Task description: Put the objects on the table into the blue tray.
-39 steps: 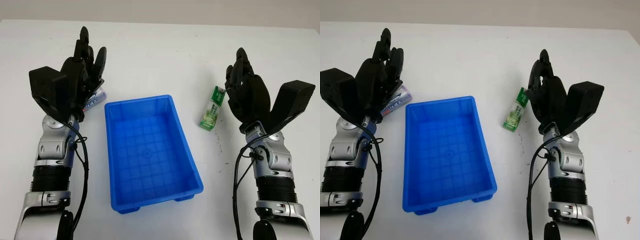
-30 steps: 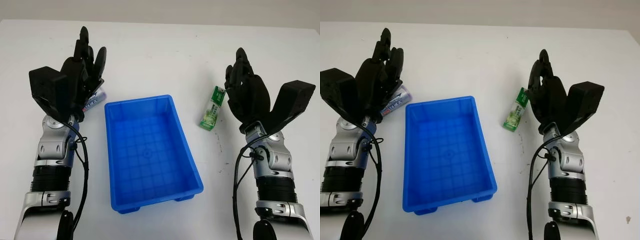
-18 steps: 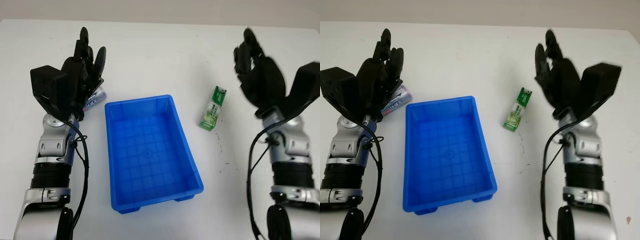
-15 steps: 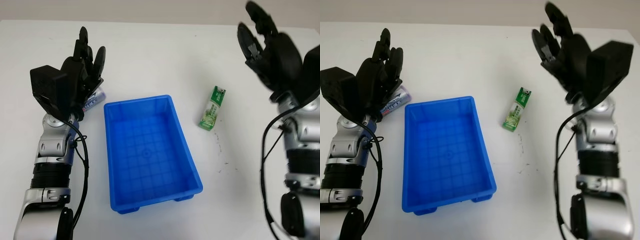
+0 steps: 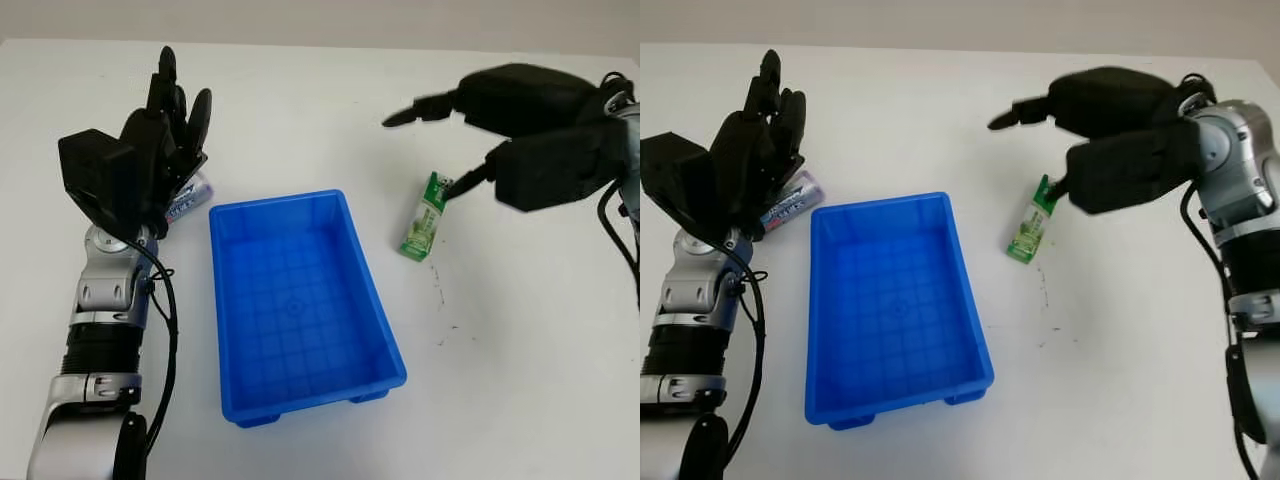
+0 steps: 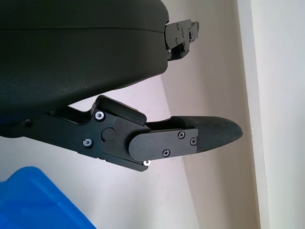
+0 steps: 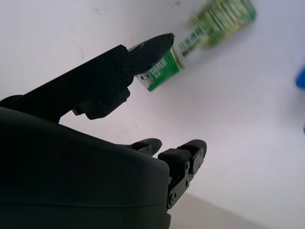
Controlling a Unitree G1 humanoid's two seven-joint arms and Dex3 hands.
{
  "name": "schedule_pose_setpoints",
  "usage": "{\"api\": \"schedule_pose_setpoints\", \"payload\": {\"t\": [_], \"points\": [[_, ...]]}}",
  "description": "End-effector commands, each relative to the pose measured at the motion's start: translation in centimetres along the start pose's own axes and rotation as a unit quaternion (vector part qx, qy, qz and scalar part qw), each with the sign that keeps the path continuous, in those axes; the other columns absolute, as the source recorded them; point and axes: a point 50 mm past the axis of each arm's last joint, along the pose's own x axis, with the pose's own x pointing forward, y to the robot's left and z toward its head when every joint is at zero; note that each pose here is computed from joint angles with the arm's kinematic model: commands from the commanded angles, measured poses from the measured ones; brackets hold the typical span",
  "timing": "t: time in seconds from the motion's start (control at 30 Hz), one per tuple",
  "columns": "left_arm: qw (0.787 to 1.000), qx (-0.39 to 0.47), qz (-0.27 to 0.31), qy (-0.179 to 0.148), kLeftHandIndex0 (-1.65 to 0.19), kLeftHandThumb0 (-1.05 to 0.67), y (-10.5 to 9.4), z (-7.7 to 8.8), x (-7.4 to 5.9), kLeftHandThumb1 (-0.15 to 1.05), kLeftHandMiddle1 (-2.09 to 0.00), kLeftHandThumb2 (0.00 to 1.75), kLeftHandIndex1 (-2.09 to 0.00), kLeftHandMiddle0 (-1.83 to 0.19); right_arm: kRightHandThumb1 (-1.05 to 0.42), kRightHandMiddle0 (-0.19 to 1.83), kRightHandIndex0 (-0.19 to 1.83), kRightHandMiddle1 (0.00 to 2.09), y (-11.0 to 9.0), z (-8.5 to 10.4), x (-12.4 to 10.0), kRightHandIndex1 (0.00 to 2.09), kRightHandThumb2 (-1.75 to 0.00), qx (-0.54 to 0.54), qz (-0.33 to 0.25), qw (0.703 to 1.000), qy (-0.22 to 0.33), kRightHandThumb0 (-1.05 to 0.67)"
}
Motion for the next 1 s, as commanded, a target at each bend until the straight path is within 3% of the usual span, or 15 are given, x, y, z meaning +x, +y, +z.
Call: {"api": "schedule_pose_setpoints", "payload": {"t": [0.0, 0.3, 0.6, 0.8, 0.83, 0.87, 0.9, 0.97], "points": [[1.0, 0.01, 0.001, -0.014, 0.19, -0.75, 0.3, 0.8, 0.4, 1.05, 0.0, 0.52, 0.0, 0.19, -0.73, 0.39, 0.34, 0.07, -0.4, -0.1, -0.3, 0.11, -0.06, -0.033, 0.013, 0.999, 0.007, -0.27], [1.0, 0.006, -0.004, -0.017, 0.19, -0.75, 0.2, 0.7, 0.7, 1.05, 0.0, 0.52, 0.0, 0.19, -0.77, 0.4, 0.36, 0.06, 1.3, 0.4, 0.3, 0.09, -0.06, -0.061, 0.051, 0.997, -0.022, -0.26], [1.0, 0.008, -0.004, -0.015, 0.19, -0.74, 0.3, 0.7, 0.6, 1.05, 0.0, 0.52, 0.0, 0.19, -0.8, 0.47, 0.44, 0.08, 3.8, 0.4, 0.7, 0.11, -0.07, -0.048, 0.031, 0.997, -0.057, -0.26], [1.0, 0.008, -0.004, -0.013, 0.19, -0.75, 0.5, 0.8, 0.6, 1.05, 0.0, 0.51, 0.0, 0.19, -0.86, 0.68, 0.68, 0.2, 6.7, 0.3, 0.7, 0.24, -0.07, -0.081, 0.006, 0.992, -0.092, -0.31], [1.0, 0.008, -0.004, -0.013, 0.19, -0.75, 0.5, 0.8, 0.6, 1.05, 0.0, 0.51, 0.0, 0.19, -0.87, 0.67, 0.65, 0.32, 7.1, 0.3, 0.7, 0.41, -0.06, -0.087, 0.001, 0.991, -0.097, -0.33], [1.0, 0.008, -0.005, -0.012, 0.19, -0.76, 0.5, 0.9, 0.6, 1.05, 0.0, 0.51, 0.0, 0.19, -0.87, 0.58, 0.52, 0.59, 7.5, 0.2, 0.7, 0.73, -0.06, -0.091, -0.003, 0.991, -0.101, -0.34], [1.0, 0.009, -0.006, -0.013, 0.19, -0.76, 0.6, 1.0, 0.7, 1.05, 0.0, 0.51, 0.0, 0.19, -0.88, 0.45, 0.4, 0.99, 7.9, 0.2, 0.7, 1.09, -0.06, -0.097, -0.008, 0.99, -0.106, -0.36], [1.0, 0.012, -0.004, -0.013, 0.19, -0.77, 0.7, 1.0, 0.7, 1.05, 0.0, 0.51, 0.0, 0.19, -0.9, 0.35, 0.32, 1.33, 8.6, 0.1, 0.6, 1.4, -0.06, -0.109, -0.014, 0.988, -0.112, -0.39]]}}
